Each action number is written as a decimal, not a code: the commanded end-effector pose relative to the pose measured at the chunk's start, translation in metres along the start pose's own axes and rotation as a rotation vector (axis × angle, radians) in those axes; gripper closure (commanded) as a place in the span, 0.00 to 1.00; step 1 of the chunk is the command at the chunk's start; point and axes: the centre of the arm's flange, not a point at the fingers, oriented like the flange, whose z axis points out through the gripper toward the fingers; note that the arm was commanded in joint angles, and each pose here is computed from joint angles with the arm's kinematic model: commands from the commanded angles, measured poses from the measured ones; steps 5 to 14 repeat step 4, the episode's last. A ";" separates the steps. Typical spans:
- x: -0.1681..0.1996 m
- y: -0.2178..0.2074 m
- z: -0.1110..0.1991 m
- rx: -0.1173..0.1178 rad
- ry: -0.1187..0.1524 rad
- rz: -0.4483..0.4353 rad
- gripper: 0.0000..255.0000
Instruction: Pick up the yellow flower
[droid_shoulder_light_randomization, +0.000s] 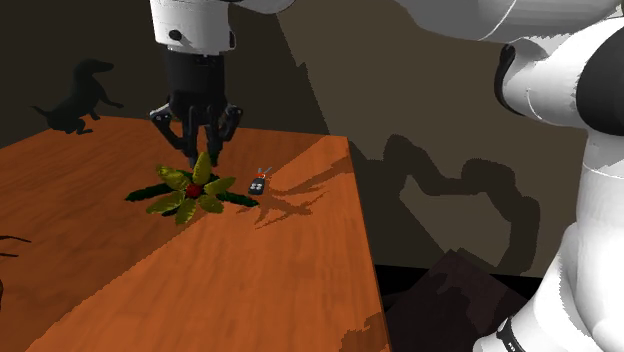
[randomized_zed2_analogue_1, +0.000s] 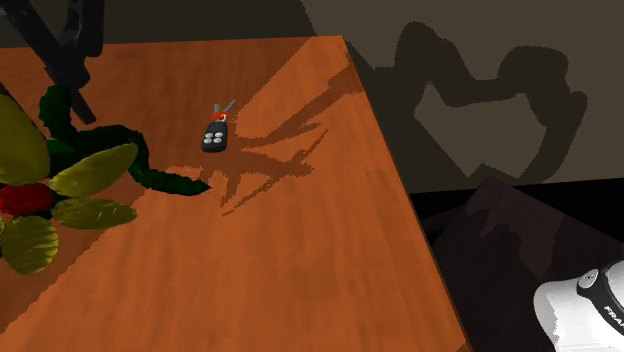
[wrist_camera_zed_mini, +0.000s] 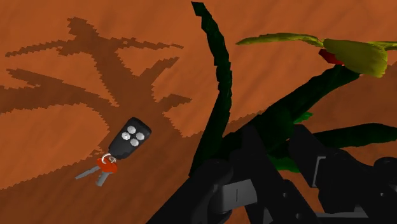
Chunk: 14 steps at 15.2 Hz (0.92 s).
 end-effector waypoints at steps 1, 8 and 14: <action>-0.001 0.000 -0.011 0.000 0.000 0.000 1.00; -0.001 -0.001 -0.017 0.000 0.000 0.000 1.00; -0.001 -0.001 -0.017 0.000 0.000 0.000 1.00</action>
